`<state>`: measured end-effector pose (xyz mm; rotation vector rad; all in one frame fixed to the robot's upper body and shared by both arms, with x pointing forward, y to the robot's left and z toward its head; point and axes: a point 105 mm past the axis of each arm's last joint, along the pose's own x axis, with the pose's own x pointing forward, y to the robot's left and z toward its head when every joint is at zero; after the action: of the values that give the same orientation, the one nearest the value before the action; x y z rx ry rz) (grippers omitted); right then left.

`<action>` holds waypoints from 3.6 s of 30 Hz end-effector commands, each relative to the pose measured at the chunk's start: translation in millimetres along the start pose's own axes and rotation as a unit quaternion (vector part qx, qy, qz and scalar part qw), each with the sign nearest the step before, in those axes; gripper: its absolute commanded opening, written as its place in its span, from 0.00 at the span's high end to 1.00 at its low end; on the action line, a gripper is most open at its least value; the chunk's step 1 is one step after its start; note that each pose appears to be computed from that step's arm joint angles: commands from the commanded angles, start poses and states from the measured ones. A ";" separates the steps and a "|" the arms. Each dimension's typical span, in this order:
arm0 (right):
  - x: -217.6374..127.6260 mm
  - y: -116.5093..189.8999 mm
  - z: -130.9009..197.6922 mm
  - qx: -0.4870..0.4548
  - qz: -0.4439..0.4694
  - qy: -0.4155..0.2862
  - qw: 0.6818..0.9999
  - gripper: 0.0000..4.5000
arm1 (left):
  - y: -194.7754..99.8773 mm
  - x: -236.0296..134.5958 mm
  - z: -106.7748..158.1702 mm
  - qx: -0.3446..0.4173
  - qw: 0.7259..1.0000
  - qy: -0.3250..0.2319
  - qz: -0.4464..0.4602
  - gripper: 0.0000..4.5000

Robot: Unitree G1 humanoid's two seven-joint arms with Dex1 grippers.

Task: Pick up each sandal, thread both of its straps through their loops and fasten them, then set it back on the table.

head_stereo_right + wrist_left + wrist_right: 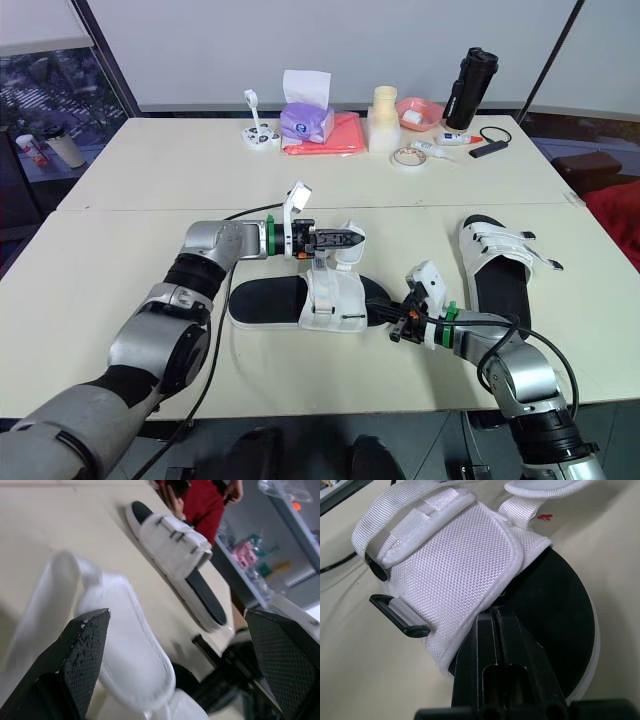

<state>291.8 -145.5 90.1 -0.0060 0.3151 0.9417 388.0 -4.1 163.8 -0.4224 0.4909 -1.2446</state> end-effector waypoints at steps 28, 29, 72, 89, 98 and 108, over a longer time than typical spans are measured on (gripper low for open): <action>3.2 -6.3 -17.3 0.021 -0.030 0.012 0.999 1.00 | -10.6 -44.1 32.6 -0.191 0.981 -0.022 -0.029 0.01; 3.2 -6.3 -17.3 0.021 -0.030 0.012 0.999 1.00 | -8.8 -42.6 31.2 -0.188 0.982 -0.021 -0.024 0.01; 9.5 -12.7 -18.9 0.027 -0.068 -0.008 0.997 1.00 | 6.4 11.2 41.7 -0.133 0.984 -0.113 0.040 0.40; 9.0 -11.5 -26.6 0.028 -0.067 0.001 0.997 1.00 | -17.1 -2.5 38.8 0.416 0.909 -0.022 0.001 0.96; 7.9 -16.9 -29.1 0.023 -0.067 0.008 0.997 1.00 | -32.3 -25.3 -11.1 0.880 0.467 0.066 -0.056 0.96; 5.9 -21.2 -29.6 0.019 -0.072 0.012 0.997 1.00 | -21.8 -20.4 -5.0 0.967 0.253 -0.013 -0.033 0.96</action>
<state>303.2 -139.1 83.0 0.0133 0.2363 0.8756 360.3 11.7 156.1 1.7523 -1.2265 -1.0767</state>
